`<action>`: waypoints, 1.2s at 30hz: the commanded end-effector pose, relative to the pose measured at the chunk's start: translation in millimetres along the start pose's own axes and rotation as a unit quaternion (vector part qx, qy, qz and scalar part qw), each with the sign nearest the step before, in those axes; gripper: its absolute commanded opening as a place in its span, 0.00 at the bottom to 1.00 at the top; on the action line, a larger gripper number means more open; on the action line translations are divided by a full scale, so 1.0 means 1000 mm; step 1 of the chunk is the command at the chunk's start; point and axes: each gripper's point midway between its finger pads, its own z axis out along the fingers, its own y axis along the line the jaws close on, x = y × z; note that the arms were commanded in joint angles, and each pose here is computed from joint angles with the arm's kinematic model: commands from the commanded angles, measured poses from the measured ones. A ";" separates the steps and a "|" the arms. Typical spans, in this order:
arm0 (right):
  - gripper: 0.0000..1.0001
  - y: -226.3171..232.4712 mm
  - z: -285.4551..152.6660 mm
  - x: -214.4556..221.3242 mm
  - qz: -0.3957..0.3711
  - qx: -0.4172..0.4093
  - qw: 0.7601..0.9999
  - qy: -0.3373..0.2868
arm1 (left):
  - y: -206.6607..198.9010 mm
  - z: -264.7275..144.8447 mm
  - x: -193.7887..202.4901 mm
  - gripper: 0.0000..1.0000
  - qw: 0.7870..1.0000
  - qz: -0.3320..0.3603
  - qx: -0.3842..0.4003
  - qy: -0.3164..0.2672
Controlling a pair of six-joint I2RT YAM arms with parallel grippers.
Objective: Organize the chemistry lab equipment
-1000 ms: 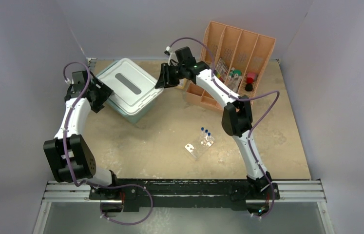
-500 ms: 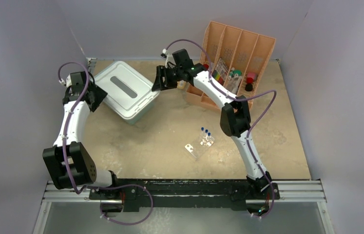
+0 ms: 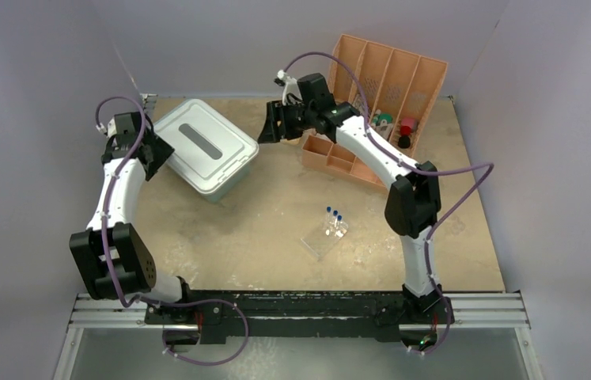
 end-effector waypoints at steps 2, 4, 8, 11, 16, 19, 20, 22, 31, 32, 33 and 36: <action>0.57 0.015 0.003 0.020 -0.095 0.042 0.995 -0.005 | -0.010 -0.007 -0.029 0.61 0.999 0.024 0.005 -0.032; 0.52 0.015 0.011 0.036 -0.117 0.070 0.991 0.010 | -0.012 -0.006 -0.029 0.61 0.999 0.029 0.005 -0.029; 0.45 0.018 0.025 0.049 -0.149 0.102 0.983 0.024 | -0.011 -0.003 -0.028 0.61 0.999 0.032 0.002 -0.024; 0.39 0.016 0.035 0.047 -0.159 0.110 0.981 0.023 | -0.011 -0.001 -0.028 0.61 0.999 0.035 0.000 -0.021; 0.38 0.020 0.047 0.030 -0.173 0.108 0.979 0.003 | -0.005 0.005 -0.025 0.60 0.999 0.045 -0.015 -0.013; 0.38 0.023 0.052 0.021 -0.177 0.105 0.979 -0.006 | -0.003 0.007 -0.026 0.60 0.998 0.051 -0.024 -0.015; 0.37 0.025 0.054 0.019 -0.178 0.104 0.978 -0.009 | -0.002 0.007 -0.027 0.60 0.998 0.053 -0.027 -0.016; 0.37 0.028 0.057 0.017 -0.180 0.098 0.979 -0.011 | 0.001 0.010 -0.027 0.60 0.998 0.057 -0.036 -0.016; 0.39 0.030 0.066 0.016 -0.174 0.096 0.980 -0.015 | 0.012 0.024 -0.024 0.60 0.996 0.068 -0.066 -0.008; 0.39 0.031 0.065 0.015 -0.171 0.097 0.980 -0.017 | 0.011 0.025 -0.023 0.60 0.996 0.068 -0.066 -0.007; 0.40 0.032 0.064 0.014 -0.167 0.097 0.981 -0.018 | 0.011 0.026 -0.024 0.60 0.996 0.066 -0.066 -0.007; 0.43 0.040 0.057 0.013 -0.154 0.091 0.984 -0.016 | 0.010 0.029 -0.023 0.60 0.996 0.065 -0.069 0.000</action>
